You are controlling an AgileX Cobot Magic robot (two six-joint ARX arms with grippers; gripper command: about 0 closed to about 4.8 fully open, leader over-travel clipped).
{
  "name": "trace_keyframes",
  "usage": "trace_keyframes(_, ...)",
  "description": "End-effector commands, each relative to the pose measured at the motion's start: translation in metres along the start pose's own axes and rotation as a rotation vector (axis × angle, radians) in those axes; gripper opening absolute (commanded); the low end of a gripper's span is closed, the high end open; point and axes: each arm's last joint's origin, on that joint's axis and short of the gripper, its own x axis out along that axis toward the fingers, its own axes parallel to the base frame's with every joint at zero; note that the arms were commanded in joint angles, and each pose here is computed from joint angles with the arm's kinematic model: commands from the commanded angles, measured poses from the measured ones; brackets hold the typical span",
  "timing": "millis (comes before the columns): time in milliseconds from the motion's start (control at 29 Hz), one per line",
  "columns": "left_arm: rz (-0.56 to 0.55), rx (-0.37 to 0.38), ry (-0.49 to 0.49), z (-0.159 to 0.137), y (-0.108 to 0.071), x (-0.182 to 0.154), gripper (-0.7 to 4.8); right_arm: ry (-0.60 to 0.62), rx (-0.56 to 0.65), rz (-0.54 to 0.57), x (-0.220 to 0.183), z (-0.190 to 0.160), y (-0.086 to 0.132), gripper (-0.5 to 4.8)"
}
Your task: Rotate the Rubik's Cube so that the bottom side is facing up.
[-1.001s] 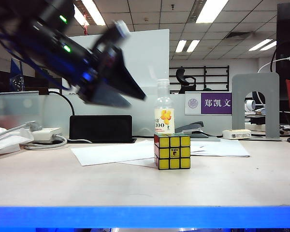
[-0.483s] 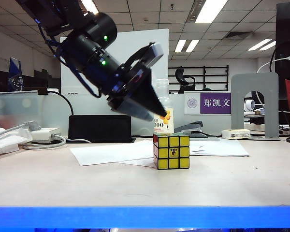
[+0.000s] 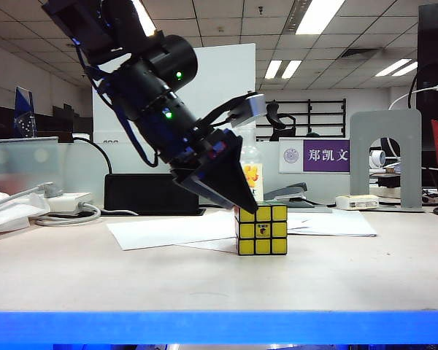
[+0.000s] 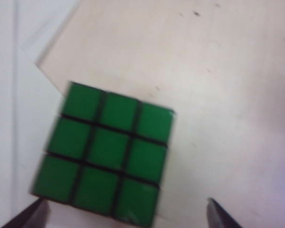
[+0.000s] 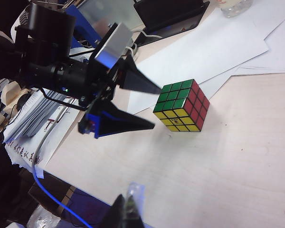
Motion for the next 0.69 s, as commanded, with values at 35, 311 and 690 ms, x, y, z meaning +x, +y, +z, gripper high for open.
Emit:
trace_keyframes(35,0.055,0.041,-0.052,0.006,0.006,0.002,4.32,-0.002,-0.008,0.033,-0.001,0.002,0.002,-0.06)
trace_keyframes(311,0.043,0.043,-0.063,0.001,0.011,0.015,4.32,0.001,-0.006,0.038,0.0,0.002,0.003,-0.06)
trace_keyframes(690,0.016,0.026,-0.089,0.016,0.019,0.037,4.23,0.004,-0.005,0.042,0.0,0.002,0.003,-0.06)
